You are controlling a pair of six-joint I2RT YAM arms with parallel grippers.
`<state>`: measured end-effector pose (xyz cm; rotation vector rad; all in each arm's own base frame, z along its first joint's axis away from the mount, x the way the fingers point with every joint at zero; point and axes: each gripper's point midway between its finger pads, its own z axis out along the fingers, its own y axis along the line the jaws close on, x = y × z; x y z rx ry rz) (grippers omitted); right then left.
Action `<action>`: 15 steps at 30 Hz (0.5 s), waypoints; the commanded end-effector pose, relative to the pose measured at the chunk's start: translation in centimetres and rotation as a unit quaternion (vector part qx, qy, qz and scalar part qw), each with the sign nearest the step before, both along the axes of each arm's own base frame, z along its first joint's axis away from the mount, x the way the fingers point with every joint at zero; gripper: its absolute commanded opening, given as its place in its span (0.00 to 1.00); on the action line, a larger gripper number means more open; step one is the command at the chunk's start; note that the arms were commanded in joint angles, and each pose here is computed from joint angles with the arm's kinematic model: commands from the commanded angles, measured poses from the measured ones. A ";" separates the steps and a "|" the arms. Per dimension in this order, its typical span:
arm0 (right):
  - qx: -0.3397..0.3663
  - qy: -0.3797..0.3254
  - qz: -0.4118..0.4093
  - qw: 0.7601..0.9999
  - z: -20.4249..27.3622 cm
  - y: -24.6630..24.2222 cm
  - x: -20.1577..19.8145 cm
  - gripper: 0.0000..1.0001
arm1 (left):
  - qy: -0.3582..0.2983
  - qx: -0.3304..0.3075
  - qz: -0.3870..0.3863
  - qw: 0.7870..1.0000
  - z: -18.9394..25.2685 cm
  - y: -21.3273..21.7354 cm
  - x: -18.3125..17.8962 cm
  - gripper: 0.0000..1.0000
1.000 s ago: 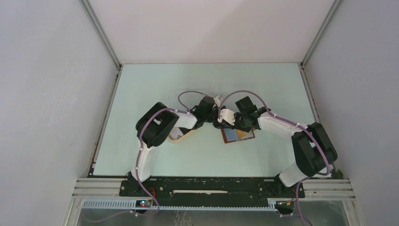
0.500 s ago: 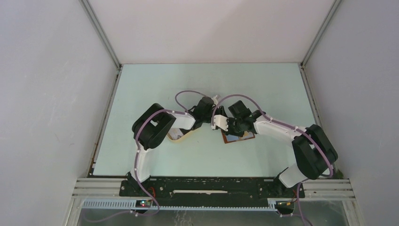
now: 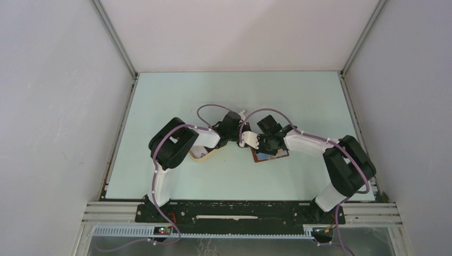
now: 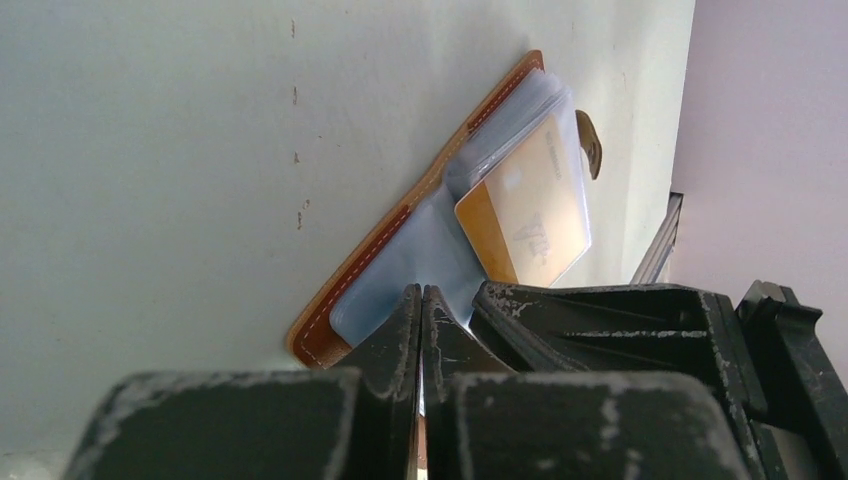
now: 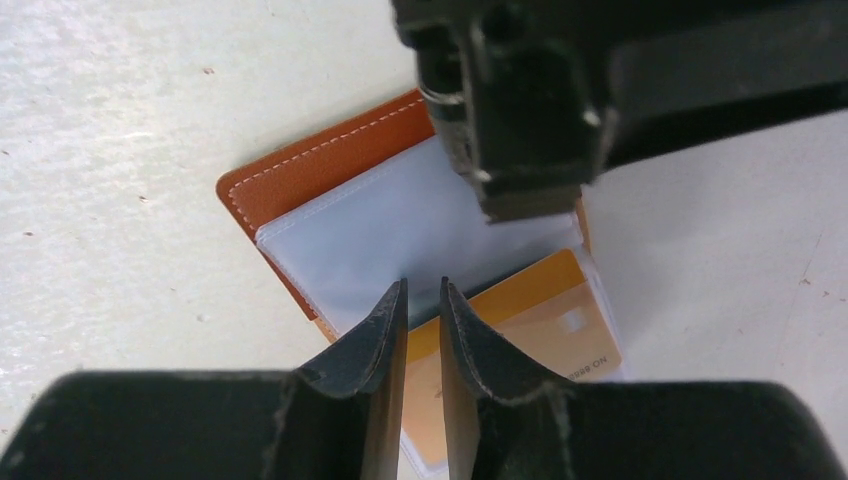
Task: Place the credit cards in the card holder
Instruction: Insert the credit card into the card holder.
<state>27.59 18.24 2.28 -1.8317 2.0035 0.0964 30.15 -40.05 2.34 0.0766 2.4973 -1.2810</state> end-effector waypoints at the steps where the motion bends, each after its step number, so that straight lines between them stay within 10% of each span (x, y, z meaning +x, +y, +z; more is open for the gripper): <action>1: -0.003 -0.030 -0.025 0.999 1.1 -1.0 1.9 0.25 | 0.013 0.035 -0.011 0.999 -2.7 1.5 -0.9 0.00; 15: -0.010 -0.061 -0.061 0.996 2.1 -2.6 3.6 0.25 | 0.027 0.061 -0.019 0.998 -5.2 2.3 -1.3 0.00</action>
